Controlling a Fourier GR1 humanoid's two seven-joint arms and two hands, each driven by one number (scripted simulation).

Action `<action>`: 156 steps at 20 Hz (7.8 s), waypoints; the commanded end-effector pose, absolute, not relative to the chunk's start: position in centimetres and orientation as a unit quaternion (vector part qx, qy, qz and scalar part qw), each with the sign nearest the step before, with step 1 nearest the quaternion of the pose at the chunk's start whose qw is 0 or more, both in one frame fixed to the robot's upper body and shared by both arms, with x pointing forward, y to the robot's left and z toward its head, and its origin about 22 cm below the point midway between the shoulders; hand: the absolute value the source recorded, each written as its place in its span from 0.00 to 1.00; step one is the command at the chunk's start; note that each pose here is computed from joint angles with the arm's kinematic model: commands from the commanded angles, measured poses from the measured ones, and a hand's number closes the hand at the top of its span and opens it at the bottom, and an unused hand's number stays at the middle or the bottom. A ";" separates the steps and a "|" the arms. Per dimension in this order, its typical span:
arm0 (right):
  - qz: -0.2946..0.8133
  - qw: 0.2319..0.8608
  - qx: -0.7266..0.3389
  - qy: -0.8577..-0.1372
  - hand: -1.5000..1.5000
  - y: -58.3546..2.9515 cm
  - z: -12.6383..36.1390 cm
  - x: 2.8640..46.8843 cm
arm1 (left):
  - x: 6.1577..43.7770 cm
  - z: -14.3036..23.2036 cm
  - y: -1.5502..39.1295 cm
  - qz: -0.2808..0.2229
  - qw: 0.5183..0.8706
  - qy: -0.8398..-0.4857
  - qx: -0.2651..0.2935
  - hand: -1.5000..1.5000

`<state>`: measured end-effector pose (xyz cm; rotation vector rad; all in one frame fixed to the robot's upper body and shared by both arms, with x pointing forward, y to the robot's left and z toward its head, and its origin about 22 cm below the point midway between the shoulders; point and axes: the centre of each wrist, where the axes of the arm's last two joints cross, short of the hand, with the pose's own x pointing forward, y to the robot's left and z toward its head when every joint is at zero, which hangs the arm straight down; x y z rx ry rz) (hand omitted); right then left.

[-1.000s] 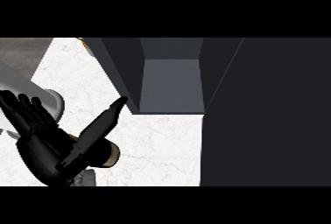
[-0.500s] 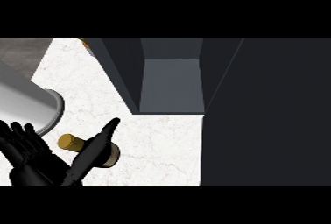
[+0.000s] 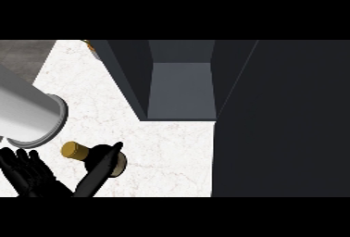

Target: Pick up the wine, place it into the cabinet and close the cabinet

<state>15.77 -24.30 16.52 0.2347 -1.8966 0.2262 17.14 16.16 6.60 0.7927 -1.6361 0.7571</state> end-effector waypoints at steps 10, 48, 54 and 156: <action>0.094 0.565 0.107 -0.813 0.00 -23.8 16.8 15.6 | 16.1 3.1 15.2 0.338 0.578 -0.656 0.347 0.00; 0.099 0.564 0.085 -0.816 0.00 -24.0 16.8 14.8 | 16.1 -12.4 21.4 0.405 0.580 -0.653 0.270 0.00; 0.100 0.562 0.087 -0.816 0.00 -23.5 17.5 14.5 | 16.9 -14.4 21.1 0.405 0.564 -0.680 0.238 0.00; 0.097 0.570 0.089 -0.811 0.00 -24.9 16.2 16.5 | 29.7 -3.6 8.3 0.058 0.648 -0.757 -0.058 1.00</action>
